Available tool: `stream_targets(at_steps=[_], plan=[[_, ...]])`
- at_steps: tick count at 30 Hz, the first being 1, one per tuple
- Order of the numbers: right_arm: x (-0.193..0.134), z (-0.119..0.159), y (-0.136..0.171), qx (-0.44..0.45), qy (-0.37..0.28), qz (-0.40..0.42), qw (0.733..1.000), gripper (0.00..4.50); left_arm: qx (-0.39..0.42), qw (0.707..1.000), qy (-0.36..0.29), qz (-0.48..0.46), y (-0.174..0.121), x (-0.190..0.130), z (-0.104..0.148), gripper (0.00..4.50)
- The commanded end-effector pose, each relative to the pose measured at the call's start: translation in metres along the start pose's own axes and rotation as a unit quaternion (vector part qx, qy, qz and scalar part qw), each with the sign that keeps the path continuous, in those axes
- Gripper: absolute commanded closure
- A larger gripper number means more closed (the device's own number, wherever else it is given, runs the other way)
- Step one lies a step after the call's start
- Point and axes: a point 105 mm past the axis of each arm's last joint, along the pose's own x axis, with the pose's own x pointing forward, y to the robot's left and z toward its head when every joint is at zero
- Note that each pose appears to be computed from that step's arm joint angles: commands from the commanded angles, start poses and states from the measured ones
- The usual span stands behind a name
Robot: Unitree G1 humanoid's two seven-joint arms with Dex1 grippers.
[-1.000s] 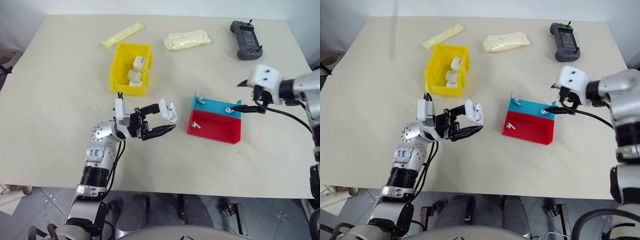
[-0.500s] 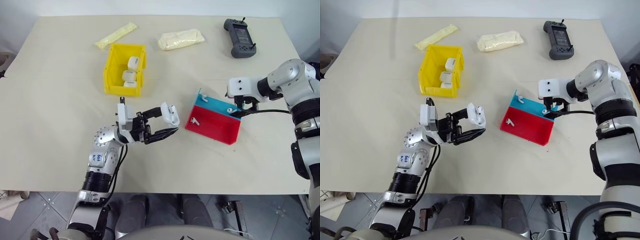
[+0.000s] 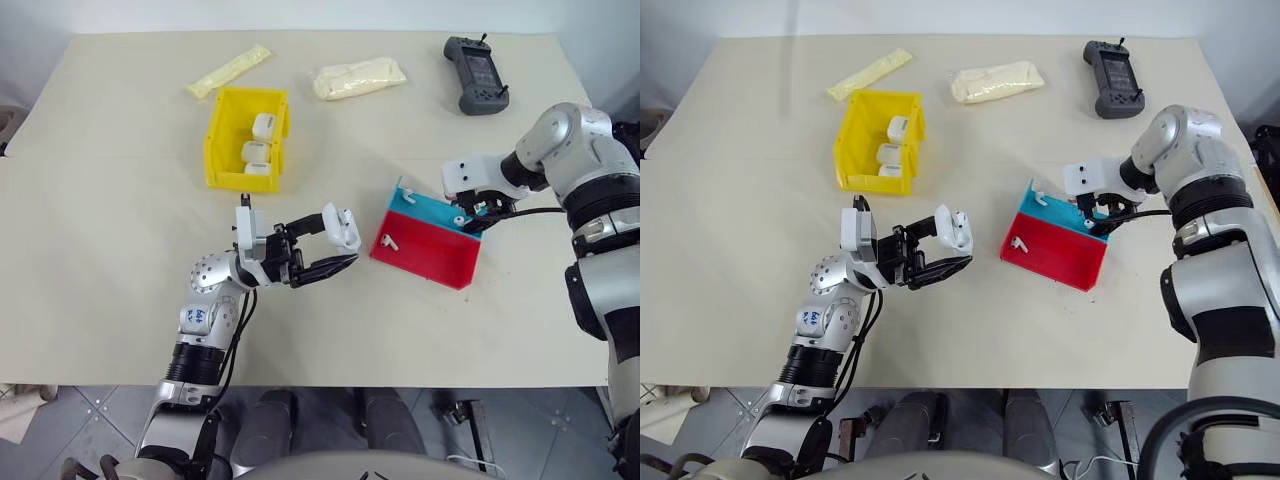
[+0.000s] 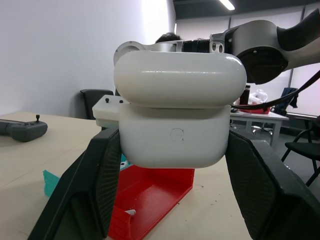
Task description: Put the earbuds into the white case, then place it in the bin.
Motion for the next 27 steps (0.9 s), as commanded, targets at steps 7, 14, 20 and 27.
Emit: stream_targets(at_steps=[7, 14, 20, 27], plan=[[-0.0030, 0.0031, -0.0038, -0.018, 0.021, -0.001, 1.000, 2.75, 0.026, 1.000, -0.015, -0.006, -0.0032, 0.0041, 0.0120, 1.73], [0.0015, 0.0019, -0.0013, -0.020, 0.024, 0.007, 0.999, 2.93, 0.027, 1.000, -0.015, 0.000, -0.0050, 0.0036, 0.0127, 1.73], [0.0031, 0.0024, -0.0013, -0.018, 0.017, 0.003, 1.000, 3.84, 0.029, 0.999, -0.014, 0.003, -0.0045, 0.0027, 0.0137, 1.73], [-0.0029, 0.0060, -0.0048, -0.014, -0.007, -0.014, 1.000, 3.84, 0.027, 1.000, -0.013, 0.003, -0.0055, 0.0034, 0.0136, 1.73]])
